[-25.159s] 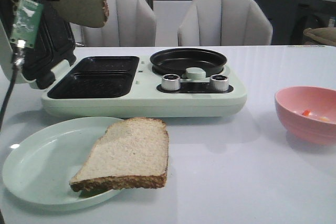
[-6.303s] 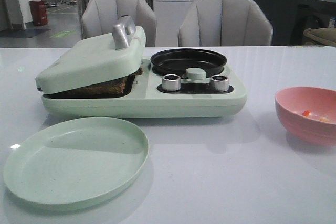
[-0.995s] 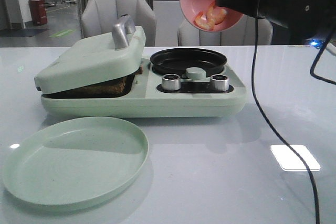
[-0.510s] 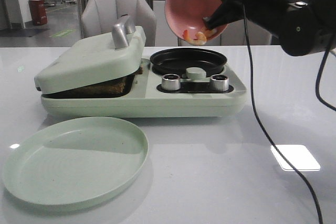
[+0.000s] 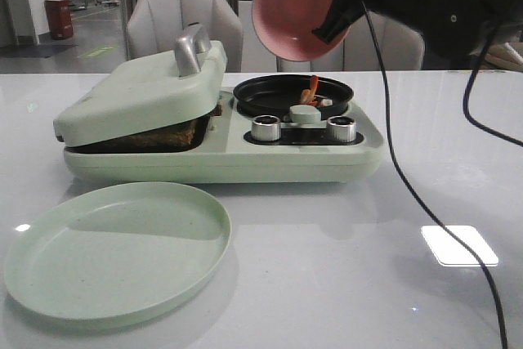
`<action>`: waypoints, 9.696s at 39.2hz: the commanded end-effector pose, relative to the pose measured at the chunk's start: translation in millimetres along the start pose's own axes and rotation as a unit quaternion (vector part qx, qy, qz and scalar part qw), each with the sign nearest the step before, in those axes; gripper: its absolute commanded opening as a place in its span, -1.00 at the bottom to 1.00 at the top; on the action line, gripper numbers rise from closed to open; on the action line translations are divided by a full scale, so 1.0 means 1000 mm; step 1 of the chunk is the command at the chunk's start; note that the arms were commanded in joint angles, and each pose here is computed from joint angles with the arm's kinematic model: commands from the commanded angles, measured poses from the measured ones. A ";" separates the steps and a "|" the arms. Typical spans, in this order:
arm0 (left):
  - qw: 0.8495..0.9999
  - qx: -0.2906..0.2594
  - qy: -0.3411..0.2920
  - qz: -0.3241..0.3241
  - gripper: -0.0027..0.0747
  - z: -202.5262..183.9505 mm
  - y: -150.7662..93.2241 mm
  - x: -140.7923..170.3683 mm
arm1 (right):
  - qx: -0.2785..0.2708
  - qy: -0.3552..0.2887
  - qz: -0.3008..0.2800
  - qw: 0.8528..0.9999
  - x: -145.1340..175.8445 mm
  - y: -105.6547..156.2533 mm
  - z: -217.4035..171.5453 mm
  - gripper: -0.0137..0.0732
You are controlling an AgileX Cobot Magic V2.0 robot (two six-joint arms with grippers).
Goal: Make breakfast with bread and shrimp
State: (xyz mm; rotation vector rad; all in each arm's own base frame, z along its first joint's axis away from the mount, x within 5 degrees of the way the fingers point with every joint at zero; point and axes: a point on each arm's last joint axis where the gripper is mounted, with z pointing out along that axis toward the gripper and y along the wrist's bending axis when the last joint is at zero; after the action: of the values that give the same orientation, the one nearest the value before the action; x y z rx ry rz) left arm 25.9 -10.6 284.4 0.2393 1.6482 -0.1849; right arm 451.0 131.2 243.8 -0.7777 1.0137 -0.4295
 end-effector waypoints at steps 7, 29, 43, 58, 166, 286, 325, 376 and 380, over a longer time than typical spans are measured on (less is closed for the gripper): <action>0.999 0.000 -0.049 -0.009 -0.64 -0.002 0.000 -0.015 | 0.097 -0.006 0.128 0.987 -0.027 -0.045 0.013 -0.36; 0.999 0.000 -0.049 -0.009 -0.64 -0.002 0.000 -0.015 | 0.010 0.263 0.481 0.836 -0.049 -0.101 -0.019 -0.36; 0.999 0.000 -0.049 -0.009 -0.64 -0.002 0.000 -0.015 | -0.050 0.367 0.501 0.782 -0.035 -0.135 -0.055 -0.36; 0.999 0.000 -0.049 -0.009 -0.64 -0.002 0.000 -0.015 | -0.077 0.520 0.511 0.680 0.030 -0.131 -0.115 -0.36; 0.999 0.000 -0.049 -0.009 -0.64 -0.002 0.000 -0.015 | 0.012 0.126 0.438 0.890 -0.149 -0.114 -0.344 0.12; 0.990 -0.063 -0.119 -0.035 -0.64 0.033 0.009 0.071 | 0.011 0.123 0.440 0.889 -0.133 -0.089 -0.372 -0.34; 0.990 -0.063 -0.119 -0.035 -0.64 0.033 0.009 0.071 | 0.083 0.138 0.423 0.892 -0.120 -0.088 -0.380 -0.34; 0.990 -0.063 -0.119 -0.035 -0.64 0.033 0.009 0.071 | 0.122 0.105 0.396 0.904 -0.096 -0.056 -0.404 -0.34; 0.990 -0.063 -0.119 -0.035 -0.64 0.033 0.009 0.071 | 0.122 0.105 0.396 0.904 -0.096 -0.056 -0.404 -0.34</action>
State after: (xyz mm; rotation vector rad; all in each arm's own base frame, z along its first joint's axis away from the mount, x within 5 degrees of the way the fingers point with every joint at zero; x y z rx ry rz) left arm 55.6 -7.1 210.3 0.0641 1.5001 -0.1369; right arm 56.1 4.5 208.1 -0.0428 1.4644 0.0819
